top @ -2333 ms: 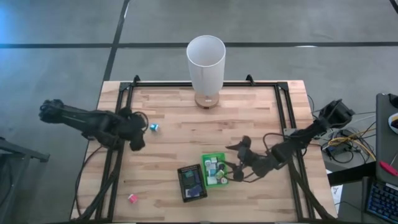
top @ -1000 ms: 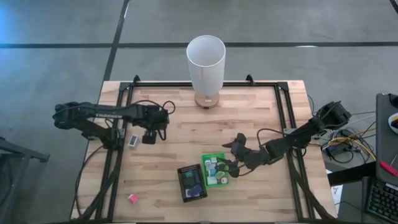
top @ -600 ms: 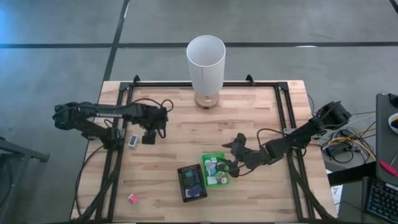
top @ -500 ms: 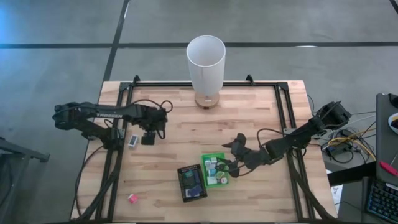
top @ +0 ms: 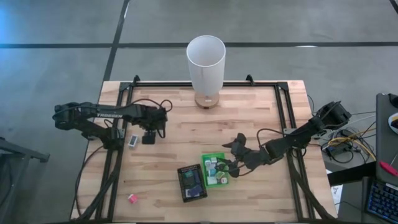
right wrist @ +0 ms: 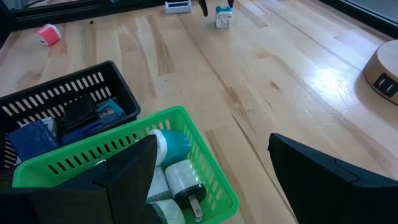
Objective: Pick & Place Office items
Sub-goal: Put the blue charger adapter into the green bin
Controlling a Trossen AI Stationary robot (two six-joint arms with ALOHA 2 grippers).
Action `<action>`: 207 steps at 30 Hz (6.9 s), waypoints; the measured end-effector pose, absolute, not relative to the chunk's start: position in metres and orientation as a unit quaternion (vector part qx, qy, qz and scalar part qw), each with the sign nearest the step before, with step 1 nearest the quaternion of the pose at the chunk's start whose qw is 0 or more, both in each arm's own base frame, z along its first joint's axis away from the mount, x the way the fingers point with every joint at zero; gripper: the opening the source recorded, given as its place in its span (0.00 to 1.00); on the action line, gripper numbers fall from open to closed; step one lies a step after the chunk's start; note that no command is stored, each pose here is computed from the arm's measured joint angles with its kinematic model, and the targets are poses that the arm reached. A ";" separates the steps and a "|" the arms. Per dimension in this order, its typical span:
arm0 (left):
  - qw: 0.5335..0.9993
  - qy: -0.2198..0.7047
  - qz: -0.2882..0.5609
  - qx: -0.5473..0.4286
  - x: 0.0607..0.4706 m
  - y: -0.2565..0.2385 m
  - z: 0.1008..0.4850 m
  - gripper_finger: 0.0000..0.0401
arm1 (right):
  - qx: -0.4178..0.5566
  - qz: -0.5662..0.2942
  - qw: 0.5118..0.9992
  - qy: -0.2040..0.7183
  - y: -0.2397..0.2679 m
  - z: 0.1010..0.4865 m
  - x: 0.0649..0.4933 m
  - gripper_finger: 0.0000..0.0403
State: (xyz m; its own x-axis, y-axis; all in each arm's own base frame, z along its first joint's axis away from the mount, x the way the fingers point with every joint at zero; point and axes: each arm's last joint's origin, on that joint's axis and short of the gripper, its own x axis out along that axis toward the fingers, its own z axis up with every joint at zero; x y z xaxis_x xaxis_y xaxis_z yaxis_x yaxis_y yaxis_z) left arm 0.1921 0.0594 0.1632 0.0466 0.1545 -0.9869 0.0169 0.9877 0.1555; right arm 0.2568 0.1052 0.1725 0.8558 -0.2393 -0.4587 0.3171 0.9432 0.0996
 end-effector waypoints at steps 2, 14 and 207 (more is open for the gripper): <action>0.723 0.685 0.059 0.070 0.193 0.061 0.162 0.63 | 0.086 -0.145 0.959 0.226 0.105 0.172 0.257 0.75; 0.723 0.686 0.055 0.063 0.191 0.065 0.160 0.63 | 0.086 -0.145 0.959 0.225 0.105 0.173 0.257 0.75; 0.814 0.457 -0.239 -0.267 0.309 -0.052 0.293 0.37 | -0.389 0.044 0.910 0.138 0.154 0.260 0.384 0.50</action>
State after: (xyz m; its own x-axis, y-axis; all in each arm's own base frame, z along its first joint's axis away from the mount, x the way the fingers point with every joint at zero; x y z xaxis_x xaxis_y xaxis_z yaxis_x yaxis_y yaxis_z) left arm 0.3086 -0.0522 0.2927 0.4676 -0.6335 -0.6165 0.1458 0.7431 -0.6531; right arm 0.3838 0.1541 0.2603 0.9577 -0.0275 -0.2863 -0.1882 0.6929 -0.6960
